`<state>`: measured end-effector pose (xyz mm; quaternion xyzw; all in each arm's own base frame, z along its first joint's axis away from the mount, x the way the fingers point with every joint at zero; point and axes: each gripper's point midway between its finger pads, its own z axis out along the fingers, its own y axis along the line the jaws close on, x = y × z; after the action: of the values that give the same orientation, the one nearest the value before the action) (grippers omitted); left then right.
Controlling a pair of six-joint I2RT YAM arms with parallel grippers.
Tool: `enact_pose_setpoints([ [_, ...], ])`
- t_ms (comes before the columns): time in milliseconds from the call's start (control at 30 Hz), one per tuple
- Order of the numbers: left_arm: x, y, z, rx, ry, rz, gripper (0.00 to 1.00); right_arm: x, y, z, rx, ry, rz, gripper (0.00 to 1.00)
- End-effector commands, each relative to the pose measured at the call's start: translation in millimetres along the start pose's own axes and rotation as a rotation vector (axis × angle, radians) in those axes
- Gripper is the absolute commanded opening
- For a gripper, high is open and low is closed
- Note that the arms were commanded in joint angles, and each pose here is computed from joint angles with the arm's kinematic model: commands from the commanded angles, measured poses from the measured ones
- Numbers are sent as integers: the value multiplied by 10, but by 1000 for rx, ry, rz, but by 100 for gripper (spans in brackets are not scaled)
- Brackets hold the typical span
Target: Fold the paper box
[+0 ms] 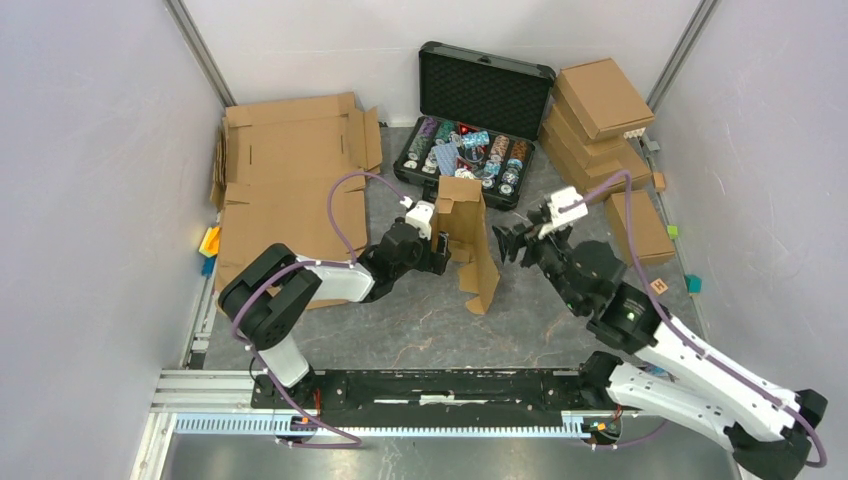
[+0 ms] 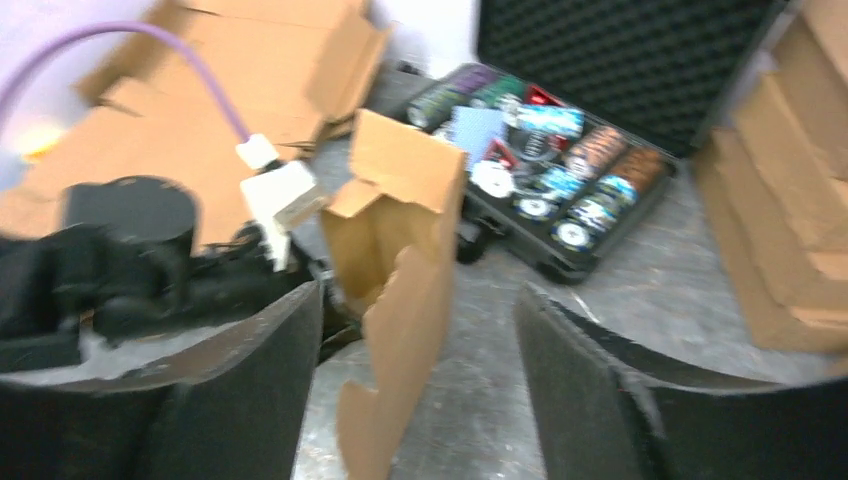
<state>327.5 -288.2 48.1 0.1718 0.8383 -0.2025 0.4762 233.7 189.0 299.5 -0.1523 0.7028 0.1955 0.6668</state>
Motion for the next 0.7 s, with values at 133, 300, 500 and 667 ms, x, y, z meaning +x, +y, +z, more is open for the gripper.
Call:
enact_pose_setpoints([
  [133,-159,-57,50,43,-73,55,88,520,-731,300,298,185,20,29],
  [300,-151,-35,63,37,-82,51,88,922,-906,516,286,264,91,0],
  [500,-121,-72,104,73,-94,45,86,1382,-766,807,139,290,241,0],
  [667,-70,-108,131,97,-85,49,83,1644,-655,996,61,332,326,0],
])
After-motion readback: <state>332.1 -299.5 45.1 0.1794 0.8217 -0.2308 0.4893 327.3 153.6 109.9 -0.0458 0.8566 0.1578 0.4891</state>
